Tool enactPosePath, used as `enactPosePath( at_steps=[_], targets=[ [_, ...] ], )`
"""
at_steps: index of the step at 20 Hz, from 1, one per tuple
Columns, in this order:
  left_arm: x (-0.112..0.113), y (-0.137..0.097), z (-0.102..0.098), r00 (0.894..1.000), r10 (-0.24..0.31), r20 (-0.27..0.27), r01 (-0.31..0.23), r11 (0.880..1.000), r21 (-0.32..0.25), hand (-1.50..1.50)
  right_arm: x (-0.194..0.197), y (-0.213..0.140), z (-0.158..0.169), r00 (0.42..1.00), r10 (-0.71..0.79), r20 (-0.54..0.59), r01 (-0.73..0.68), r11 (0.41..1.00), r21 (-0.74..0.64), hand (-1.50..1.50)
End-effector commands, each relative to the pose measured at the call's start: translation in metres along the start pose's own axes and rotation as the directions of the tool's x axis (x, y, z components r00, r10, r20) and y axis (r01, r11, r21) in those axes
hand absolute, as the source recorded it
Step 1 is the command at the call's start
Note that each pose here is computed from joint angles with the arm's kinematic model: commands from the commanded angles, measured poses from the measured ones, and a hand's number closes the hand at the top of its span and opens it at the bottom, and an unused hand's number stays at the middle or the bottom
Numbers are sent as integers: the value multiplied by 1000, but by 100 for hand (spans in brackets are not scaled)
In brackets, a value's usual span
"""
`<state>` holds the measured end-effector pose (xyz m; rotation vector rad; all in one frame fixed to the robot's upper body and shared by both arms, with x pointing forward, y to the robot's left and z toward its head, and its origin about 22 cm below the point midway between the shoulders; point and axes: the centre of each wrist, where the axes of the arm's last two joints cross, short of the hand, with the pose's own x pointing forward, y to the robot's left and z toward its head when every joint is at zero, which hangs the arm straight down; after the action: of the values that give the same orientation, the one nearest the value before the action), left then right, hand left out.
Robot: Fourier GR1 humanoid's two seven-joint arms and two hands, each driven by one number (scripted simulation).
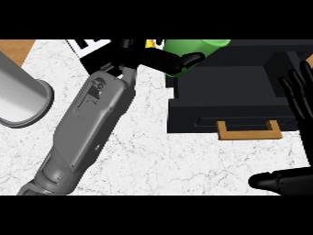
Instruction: Pick up the cup, place it into the drawer and close the drawer
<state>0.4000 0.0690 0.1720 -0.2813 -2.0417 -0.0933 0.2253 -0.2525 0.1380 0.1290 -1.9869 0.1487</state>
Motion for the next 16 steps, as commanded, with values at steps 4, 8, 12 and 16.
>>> enactPosePath(
  at_steps=[4, 8, 12, 16],
  targets=[
    [-2, -27, -23, 999, -16, -35, 17, 1000, 11, 150, -12, 4, -9, 1000, -12, 1, 12, 1000, -6, -150],
    [-24, -33, -18, 998, -53, -45, 54, 998, 27, 150, -3, -1, 5, 1000, -17, 22, 17, 1000, -7, -150],
    [-47, -23, -16, 991, -76, -113, 79, 997, 17, 150, -5, 9, -2, 1000, -13, 13, 12, 1000, 4, -150],
    [-47, -33, -22, 982, -134, -136, 134, 991, -7, 150, 2, 11, -13, 1000, -19, 22, 18, 1000, 23, -150]
  ],
)
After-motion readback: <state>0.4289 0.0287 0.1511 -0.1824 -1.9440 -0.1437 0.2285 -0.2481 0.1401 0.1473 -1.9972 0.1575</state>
